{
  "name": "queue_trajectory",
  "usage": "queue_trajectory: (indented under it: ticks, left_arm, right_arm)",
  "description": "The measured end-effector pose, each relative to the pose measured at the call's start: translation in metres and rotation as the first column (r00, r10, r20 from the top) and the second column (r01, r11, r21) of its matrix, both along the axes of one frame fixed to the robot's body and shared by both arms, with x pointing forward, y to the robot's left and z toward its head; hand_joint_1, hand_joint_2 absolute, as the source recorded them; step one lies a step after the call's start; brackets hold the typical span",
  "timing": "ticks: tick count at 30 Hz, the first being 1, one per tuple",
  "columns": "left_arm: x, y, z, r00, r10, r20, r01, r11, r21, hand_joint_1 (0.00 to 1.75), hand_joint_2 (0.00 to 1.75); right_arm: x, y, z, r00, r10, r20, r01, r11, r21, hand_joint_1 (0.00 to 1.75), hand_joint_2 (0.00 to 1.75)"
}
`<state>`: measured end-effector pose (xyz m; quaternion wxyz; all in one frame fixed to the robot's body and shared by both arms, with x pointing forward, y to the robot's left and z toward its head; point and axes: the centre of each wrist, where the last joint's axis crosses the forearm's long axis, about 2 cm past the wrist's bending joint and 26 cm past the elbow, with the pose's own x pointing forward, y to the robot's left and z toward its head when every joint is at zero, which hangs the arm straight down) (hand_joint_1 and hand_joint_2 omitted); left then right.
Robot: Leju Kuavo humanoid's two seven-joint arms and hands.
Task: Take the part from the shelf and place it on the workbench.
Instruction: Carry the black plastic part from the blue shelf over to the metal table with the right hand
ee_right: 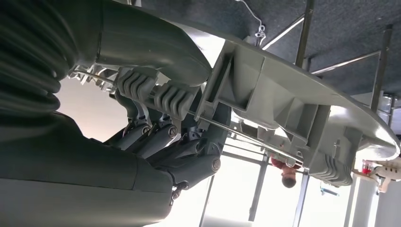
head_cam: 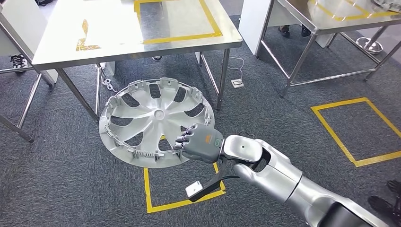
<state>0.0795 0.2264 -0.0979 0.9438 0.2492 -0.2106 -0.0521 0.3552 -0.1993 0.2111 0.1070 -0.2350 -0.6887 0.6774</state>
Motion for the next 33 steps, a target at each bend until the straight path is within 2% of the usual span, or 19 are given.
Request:
queue_trajectory:
  ticks: [33]
  left_arm:
    - [-0.0023, 0.0006, -0.0005, 1.0, -0.007, -0.008, 0.007, 1.0, 0.004, 0.0, 1.75]
  right_arm:
    - [-0.0033, -0.001, -0.0024, 1.0, -0.021, 0.013, 0.021, 1.0, 0.018, 1.75, 1.75]
